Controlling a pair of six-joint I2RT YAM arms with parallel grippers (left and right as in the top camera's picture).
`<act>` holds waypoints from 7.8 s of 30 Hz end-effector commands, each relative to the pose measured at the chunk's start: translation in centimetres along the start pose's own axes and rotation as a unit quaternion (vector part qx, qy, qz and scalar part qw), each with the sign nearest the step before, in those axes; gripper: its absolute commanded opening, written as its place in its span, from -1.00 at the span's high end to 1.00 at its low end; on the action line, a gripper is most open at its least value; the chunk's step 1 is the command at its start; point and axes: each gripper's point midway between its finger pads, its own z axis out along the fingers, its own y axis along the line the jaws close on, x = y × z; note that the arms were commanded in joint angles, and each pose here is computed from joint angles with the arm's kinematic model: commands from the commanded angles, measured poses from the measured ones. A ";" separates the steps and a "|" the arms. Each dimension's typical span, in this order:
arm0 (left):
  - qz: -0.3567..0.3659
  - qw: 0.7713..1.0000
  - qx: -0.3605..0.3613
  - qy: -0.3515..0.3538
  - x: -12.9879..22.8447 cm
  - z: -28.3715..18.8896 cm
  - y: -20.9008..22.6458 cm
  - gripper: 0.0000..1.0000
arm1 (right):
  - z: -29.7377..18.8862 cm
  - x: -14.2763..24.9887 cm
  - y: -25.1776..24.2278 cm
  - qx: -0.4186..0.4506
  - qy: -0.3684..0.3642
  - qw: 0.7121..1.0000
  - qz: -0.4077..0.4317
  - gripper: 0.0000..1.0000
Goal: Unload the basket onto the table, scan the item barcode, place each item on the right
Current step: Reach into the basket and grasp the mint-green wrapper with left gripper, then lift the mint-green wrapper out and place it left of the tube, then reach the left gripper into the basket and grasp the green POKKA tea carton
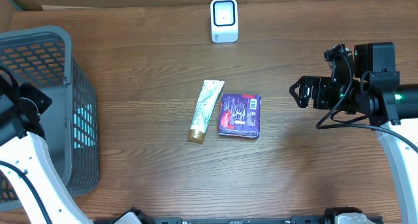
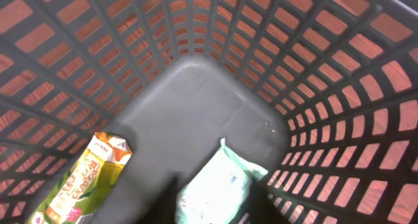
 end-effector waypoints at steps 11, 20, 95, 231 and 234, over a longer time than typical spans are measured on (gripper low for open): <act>0.085 0.982 0.036 0.167 6.7 9.2 -1.5 -0.68 | -0.1 -0.7 0.5 -0.006 -0.008 1.000 -0.006 -1.00; 0.128 0.957 0.071 0.252 11.4 13.4 -2.2 -0.77 | 0.2 -0.8 0.4 -0.005 -0.005 1.000 -0.005 -1.00; 0.328 0.885 0.139 0.300 30.9 -0.2 -22.0 0.92 | 0.2 -1.2 0.4 -0.006 -0.013 1.000 -0.008 -1.00; 0.306 0.930 -0.001 0.203 14.2 16.4 4.4 -0.67 | 0.5 -0.6 0.2 -0.004 0.002 1.000 -0.002 -1.00; 0.306 0.930 -0.004 0.205 14.7 16.5 4.7 -0.65 | 0.5 -0.6 0.2 -0.004 0.002 1.000 -0.002 -1.00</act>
